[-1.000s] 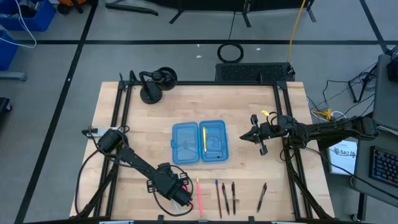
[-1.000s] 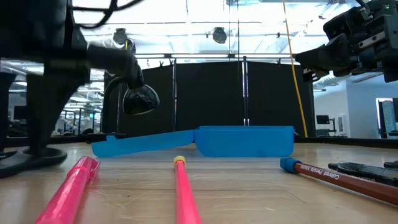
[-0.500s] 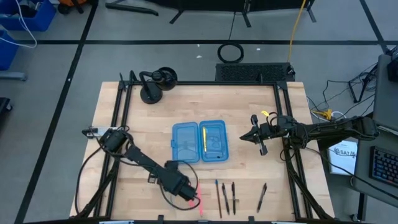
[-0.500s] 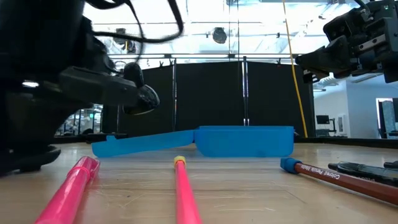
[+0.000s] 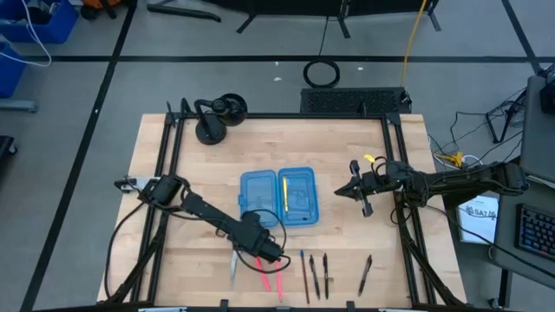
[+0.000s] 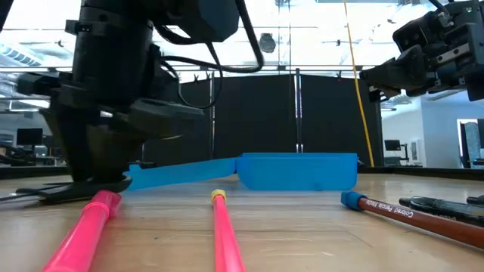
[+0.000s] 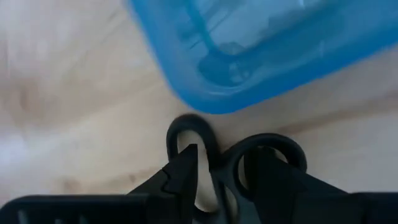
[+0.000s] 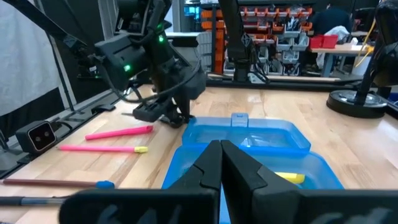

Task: Pick & place school supplies into a supply box
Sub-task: Put the black scissors into the blue supply box

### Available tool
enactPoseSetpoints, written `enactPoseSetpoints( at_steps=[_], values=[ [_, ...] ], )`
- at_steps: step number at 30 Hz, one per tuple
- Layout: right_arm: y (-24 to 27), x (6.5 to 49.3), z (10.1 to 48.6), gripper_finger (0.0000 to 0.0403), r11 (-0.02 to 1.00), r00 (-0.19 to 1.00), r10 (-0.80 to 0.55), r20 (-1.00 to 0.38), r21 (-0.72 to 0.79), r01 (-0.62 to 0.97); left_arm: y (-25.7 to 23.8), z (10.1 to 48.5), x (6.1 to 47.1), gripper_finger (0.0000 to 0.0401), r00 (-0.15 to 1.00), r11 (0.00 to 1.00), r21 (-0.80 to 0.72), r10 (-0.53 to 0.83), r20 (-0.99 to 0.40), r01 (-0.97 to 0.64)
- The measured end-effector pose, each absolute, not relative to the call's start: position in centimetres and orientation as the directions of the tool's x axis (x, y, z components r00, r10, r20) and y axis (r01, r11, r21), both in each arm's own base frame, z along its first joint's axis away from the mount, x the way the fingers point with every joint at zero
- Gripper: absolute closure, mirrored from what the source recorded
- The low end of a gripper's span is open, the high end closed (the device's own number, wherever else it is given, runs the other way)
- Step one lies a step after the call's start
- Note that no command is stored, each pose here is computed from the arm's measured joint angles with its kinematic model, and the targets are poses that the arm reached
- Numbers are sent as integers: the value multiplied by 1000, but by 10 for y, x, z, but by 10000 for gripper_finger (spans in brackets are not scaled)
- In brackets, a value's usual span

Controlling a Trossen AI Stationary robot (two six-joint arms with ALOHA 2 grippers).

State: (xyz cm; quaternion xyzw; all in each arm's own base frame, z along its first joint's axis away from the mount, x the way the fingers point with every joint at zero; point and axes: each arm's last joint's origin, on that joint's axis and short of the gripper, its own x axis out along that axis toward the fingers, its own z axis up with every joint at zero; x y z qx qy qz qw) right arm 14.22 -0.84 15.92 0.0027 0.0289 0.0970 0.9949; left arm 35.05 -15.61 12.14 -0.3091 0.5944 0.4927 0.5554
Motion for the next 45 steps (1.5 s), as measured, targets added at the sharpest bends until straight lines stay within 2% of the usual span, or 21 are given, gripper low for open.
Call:
enactPoseSetpoints(
  at_steps=[2,4,8,13,18,21,25,31,39,45],
  values=[
    [-8,142,158,403,981,978,193,-72,15,-193,-158,121,351,266,-188,183,217,163,-969,-959],
    [-8,142,157,403,981,978,193,-80,15,-193,-162,121,350,266,-173,90,189,162,-971,-978],
    [-8,142,157,403,981,978,194,-80,15,-193,-167,121,348,266,-158,20,164,183,-970,-986],
    [-8,142,157,403,981,978,193,-80,21,-192,-166,114,343,266,-155,63,170,198,-968,-983],
    [-8,142,157,403,981,978,194,-79,22,-193,-161,106,340,269,-138,168,165,164,-977,-972],
    [-8,142,157,403,981,978,193,-79,21,-192,-158,106,342,290,-142,200,169,143,-980,-965],
    [-8,142,157,403,981,978,193,-80,22,-192,-153,106,345,340,-146,222,170,120,-982,-960],
    [-8,142,155,403,981,976,194,-98,28,-192,-152,108,346,340,-132,247,170,164,-978,-954],
    [-8,142,153,403,981,973,195,-123,36,-192,-153,144,341,340,-66,255,143,287,-956,-956],
    [-8,142,153,403,980,973,197,-123,36,-194,-153,192,334,340,88,263,-9,289,-953,-965]
  ],
)
